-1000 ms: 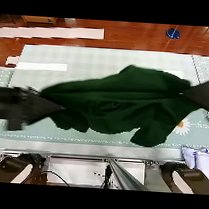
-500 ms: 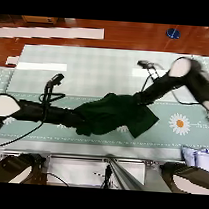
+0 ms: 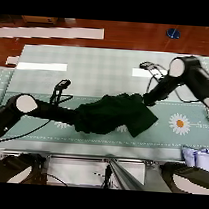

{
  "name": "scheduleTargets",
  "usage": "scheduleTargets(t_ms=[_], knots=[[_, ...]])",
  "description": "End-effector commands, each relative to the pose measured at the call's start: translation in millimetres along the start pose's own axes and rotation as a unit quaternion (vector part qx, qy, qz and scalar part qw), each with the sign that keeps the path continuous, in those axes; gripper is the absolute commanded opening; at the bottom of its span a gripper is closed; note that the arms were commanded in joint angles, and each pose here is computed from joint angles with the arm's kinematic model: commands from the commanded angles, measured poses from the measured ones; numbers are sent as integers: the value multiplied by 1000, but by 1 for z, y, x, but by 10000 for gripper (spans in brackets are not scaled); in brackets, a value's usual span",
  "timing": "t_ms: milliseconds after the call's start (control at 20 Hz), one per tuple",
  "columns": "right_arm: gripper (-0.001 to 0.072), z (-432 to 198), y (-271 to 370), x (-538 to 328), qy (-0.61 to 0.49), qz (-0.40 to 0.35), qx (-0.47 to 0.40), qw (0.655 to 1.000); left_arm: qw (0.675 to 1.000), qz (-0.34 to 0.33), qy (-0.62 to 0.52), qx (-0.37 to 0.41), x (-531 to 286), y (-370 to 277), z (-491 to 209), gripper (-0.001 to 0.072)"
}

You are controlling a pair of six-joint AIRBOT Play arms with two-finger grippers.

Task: Fold the shirts.

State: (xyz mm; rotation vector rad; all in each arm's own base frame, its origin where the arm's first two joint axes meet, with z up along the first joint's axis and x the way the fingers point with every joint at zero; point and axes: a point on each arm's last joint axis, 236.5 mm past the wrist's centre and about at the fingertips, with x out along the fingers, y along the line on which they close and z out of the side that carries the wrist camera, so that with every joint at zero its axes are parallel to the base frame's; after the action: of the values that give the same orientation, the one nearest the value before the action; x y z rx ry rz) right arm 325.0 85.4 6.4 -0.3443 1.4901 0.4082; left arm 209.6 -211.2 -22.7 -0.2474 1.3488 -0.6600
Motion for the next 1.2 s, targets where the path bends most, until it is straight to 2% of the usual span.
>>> scheduleTargets(t_ms=[0,100,250,500,750,1150], knots=[[493,-34,-73,-27,-12,-40,96,995,1000,14,20,8,2,8,-8,37],[493,-50,-84,-17,-36,53,196,979,1000,13,25,8,2,8,-11,37],[493,-68,-78,1,-68,183,280,940,1000,14,25,8,2,8,-11,37],[493,-111,-56,58,-24,217,318,923,1000,14,25,8,2,8,-11,37],[493,-98,-31,80,-58,261,339,902,1000,14,25,8,2,8,-11,37],[491,-88,-20,100,-87,281,394,871,1000,14,25,8,2,8,-11,37]])
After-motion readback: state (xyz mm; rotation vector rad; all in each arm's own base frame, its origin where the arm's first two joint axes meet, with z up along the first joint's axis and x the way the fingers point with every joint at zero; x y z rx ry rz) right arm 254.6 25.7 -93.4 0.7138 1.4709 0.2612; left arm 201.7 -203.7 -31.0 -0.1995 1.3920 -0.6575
